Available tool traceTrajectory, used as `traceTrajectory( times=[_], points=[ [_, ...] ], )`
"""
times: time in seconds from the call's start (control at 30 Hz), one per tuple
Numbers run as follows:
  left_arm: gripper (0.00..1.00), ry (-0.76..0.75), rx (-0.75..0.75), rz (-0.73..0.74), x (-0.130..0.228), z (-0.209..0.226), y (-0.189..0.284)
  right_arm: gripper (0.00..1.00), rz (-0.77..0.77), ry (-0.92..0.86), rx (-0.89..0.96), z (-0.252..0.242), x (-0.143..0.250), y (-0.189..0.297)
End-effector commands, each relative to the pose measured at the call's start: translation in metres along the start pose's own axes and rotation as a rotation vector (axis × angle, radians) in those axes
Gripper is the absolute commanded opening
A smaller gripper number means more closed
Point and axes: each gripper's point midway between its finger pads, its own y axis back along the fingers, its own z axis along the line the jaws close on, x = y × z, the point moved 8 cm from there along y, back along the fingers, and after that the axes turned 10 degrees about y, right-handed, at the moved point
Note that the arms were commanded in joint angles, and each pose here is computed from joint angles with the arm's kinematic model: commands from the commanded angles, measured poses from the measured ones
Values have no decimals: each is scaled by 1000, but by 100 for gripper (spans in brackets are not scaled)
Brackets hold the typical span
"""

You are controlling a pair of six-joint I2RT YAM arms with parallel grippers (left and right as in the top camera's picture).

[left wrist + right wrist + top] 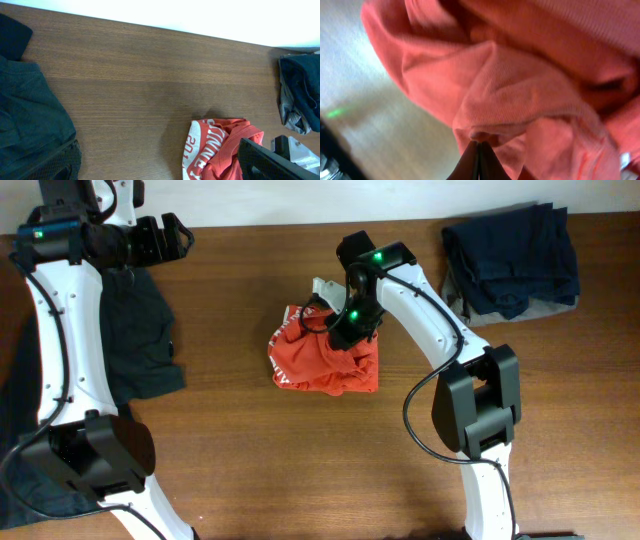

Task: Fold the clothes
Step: 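Tuck and adjust the folded shirt bundle with the right gripper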

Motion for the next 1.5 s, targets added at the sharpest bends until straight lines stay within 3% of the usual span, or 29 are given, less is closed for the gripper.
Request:
traceTrajectory(
  times=[0.0,0.07,0.2,0.27,0.43,0.57,0.73,0.93,1.03,1.1,1.33,1.47],
  points=[
    [99,-31,7,-30,-2,-7,14,4,35,-17,-3,5,8,7],
    [99,-31,7,-30,-2,-7,14,4,48,-22,-9,7,10,6],
    [99,-50,7,-30,-2,-7,14,4,218,-112,83,2,34,11],
    [99,-53,7,-30,-2,-7,14,4,320,-258,148,-6,54,19],
    [99,-62,6,-31,-2,-7,14,4,352,-505,161,-23,75,28],
    [99,-77,7,-33,-3,-7,14,4,367,-518,149,-23,80,29],
    [99,-79,7,-37,-4,-7,14,6,287,-511,105,-9,74,48],
    [99,-80,7,-37,-4,-7,14,29,105,-445,97,5,51,72],
    [99,-87,8,-37,-4,-7,14,51,16,-321,97,15,27,68],
    [99,-95,7,-37,-4,-7,14,57,-20,-267,107,21,13,59],
    [99,-94,7,-37,-3,-7,14,57,-99,-160,162,36,-34,8],
    [99,-95,7,-37,-4,-7,14,51,-124,-150,162,26,-45,-14]
  ],
)
